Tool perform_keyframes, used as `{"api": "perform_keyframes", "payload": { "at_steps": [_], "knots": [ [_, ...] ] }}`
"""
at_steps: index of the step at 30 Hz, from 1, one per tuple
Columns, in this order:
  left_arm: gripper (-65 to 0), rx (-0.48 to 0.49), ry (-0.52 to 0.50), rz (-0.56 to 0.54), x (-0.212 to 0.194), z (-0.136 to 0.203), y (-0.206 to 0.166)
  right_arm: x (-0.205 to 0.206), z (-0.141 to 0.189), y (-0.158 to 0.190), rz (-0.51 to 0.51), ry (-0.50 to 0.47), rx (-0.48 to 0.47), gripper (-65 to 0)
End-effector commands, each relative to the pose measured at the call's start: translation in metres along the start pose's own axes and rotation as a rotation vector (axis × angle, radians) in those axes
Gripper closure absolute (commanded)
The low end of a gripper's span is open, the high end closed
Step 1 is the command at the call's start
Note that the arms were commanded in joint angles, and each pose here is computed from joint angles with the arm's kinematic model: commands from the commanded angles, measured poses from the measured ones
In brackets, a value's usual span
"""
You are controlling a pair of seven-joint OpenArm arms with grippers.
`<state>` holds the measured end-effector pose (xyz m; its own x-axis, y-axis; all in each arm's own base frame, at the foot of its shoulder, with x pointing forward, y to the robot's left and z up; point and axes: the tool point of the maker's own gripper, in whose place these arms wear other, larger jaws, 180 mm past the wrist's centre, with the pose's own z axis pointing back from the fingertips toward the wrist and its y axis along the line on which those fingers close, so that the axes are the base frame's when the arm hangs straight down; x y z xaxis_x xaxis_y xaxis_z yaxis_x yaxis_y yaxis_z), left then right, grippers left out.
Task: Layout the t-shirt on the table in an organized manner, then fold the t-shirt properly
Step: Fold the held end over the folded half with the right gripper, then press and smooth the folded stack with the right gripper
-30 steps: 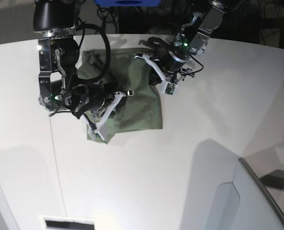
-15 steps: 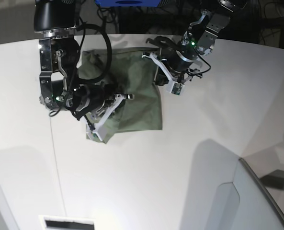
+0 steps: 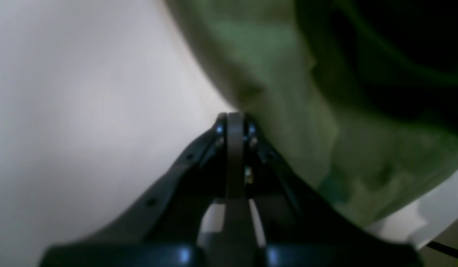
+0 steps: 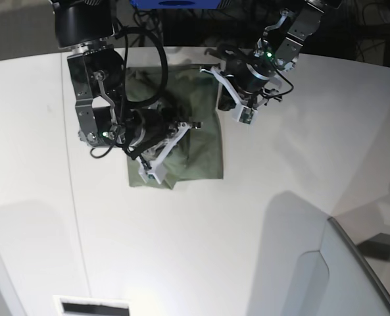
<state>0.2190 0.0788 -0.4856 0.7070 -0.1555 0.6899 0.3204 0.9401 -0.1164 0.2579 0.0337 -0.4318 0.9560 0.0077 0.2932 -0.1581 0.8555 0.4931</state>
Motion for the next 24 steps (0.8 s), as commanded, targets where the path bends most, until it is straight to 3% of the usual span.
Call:
{"api": "perform_keyframes", "payload": {
  "at_steps": [1,6,12,14,18,24],
  "knots": [
    [0.0,0.009,-0.049,-0.008,0.015,0.002,0.007,0.020,0.005,0.009,0.015,-0.060,0.023,0.0],
    [0.0,0.095,-0.058,0.040,0.011,0.018,0.040,0.020,0.005,0.010,0.015,-0.064,0.023,0.0],
    [0.0,0.273,-0.083,0.106,0.004,0.056,0.106,0.021,0.005,0.011,0.017,-0.066,0.026,-0.5],
    [0.0,0.307,-0.072,0.106,-0.002,0.067,0.121,0.021,0.005,0.011,0.017,-0.066,0.026,-5.3],
    [0.0,0.346,-0.079,0.104,-0.003,0.085,0.134,0.021,0.005,0.011,0.020,-0.068,0.027,-22.5],
    [0.0,0.398,-0.080,0.117,-0.009,0.105,0.148,0.028,0.001,0.015,0.008,-0.060,0.058,-25.7]
  ]
}}
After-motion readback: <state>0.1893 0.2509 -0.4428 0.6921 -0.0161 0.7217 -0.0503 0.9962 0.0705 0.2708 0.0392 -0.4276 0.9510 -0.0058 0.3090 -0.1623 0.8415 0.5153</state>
